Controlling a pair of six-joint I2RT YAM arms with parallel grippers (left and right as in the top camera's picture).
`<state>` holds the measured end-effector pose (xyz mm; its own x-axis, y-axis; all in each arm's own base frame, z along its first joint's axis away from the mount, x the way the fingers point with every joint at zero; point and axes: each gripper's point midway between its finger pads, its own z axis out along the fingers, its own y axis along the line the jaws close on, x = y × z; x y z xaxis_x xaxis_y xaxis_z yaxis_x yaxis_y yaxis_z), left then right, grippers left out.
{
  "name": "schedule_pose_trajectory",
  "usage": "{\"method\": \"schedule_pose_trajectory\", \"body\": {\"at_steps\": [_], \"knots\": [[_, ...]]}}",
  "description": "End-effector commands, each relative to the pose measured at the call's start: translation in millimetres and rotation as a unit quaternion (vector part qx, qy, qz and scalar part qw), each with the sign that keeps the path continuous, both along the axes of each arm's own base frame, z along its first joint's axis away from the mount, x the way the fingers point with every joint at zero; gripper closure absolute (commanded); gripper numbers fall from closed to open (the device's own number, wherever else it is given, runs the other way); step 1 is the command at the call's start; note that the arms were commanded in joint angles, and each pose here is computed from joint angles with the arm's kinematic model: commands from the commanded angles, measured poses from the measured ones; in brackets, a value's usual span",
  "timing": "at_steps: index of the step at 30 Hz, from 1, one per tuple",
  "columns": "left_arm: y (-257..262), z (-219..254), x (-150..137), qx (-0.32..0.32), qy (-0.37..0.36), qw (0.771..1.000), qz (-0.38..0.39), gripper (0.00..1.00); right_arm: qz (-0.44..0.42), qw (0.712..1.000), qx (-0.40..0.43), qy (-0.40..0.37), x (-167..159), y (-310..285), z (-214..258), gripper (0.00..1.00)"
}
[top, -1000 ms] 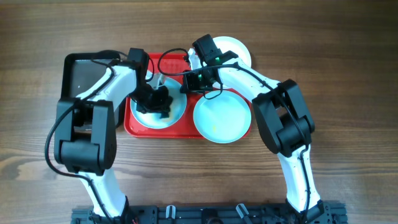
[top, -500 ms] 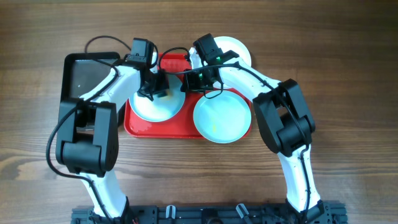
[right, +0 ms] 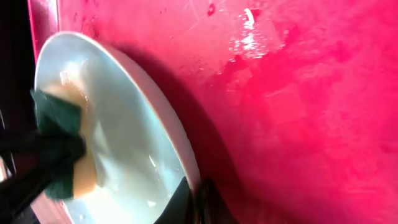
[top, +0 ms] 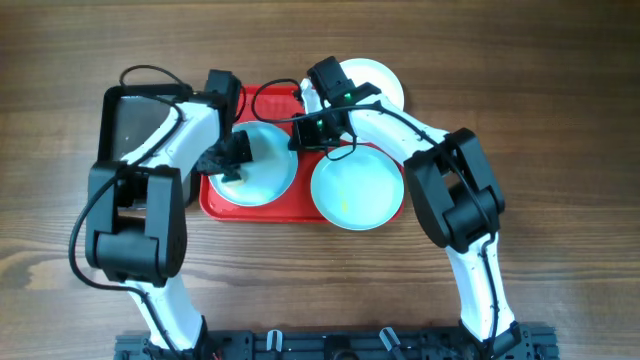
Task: Clean dirty plates on tray and stack at the side
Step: 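Scrub the plate surface with the sponge in circles, left gripper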
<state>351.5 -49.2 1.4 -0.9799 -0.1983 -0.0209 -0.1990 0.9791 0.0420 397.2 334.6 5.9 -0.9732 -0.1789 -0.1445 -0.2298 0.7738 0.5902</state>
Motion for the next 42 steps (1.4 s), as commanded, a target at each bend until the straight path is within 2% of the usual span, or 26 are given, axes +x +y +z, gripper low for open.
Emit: {"method": "schedule_pose_trajectory", "body": {"at_steps": [1, 4, 9, 14, 16, 19, 22, 25, 28, 31, 33, 34, 37, 42], "knots": [[-88, -9, -45, -0.265, 0.07, 0.949, -0.157, 0.96, -0.013, 0.999, -0.018, 0.024, -3, -8, -24, 0.96], [-100, -3, -41, -0.303, 0.052, 0.934, -0.179, 0.96, -0.013, 0.999, -0.018, 0.024, -3, -8, -24, 0.96], [-104, -4, -20, -0.304, 0.005, 0.933, -0.192, 0.96, -0.012, 0.999, -0.018, 0.024, -3, -8, -24, 0.96], [-105, -5, 15, -0.287, -0.056, 0.942, -0.163, 0.96, -0.012, 0.999, -0.018, 0.024, -3, -8, -24, 0.96], [-97, -8, 33, -0.256, -0.083, 0.954, -0.134, 0.96, -0.013, 0.999, -0.018, 0.024, -3, -8, -24, 0.96], [-70, -15, 56, -0.174, -0.116, 0.976, -0.065, 0.96, -0.012, 0.999, -0.018, 0.025, -3, -8, -24, 0.96], [-27, -21, 66, -0.057, -0.135, 0.989, 0.016, 0.96, -0.012, 0.999, -0.019, 0.025, -4, -8, -24, 0.96], [3, -23, 59, 0.024, -0.129, 0.99, 0.058, 0.96, -0.012, 0.999, -0.019, 0.025, -4, -8, -24, 0.96], [33, -22, 37, 0.105, -0.098, 0.985, 0.095, 0.96, -0.012, 0.999, -0.018, 0.024, -3, -8, -24, 0.96], [41, -22, 17, 0.132, -0.06, 0.985, 0.092, 0.96, -0.012, 0.999, -0.018, 0.024, -3, -8, -24, 0.96], [38, -24, 3, 0.123, -0.028, 0.988, 0.083, 0.96, -0.012, 0.999, -0.018, 0.024, -3, -8, -24, 0.96], [29, -26, -5, 0.099, -0.004, 0.993, 0.062, 0.96, -0.012, 0.999, -0.018, 0.024, -3, -8, -24, 0.96], [-13, -30, -28, -0.019, 0.057, 0.998, -0.022, 0.96, -0.012, 0.999, -0.018, 0.024, -3, -8, -24, 0.96], [-74, -17, -45, -0.204, 0.082, 0.968, -0.121, 0.96, -0.012, 0.999, -0.018, 0.024, -3, -8, -24, 0.96]]}}
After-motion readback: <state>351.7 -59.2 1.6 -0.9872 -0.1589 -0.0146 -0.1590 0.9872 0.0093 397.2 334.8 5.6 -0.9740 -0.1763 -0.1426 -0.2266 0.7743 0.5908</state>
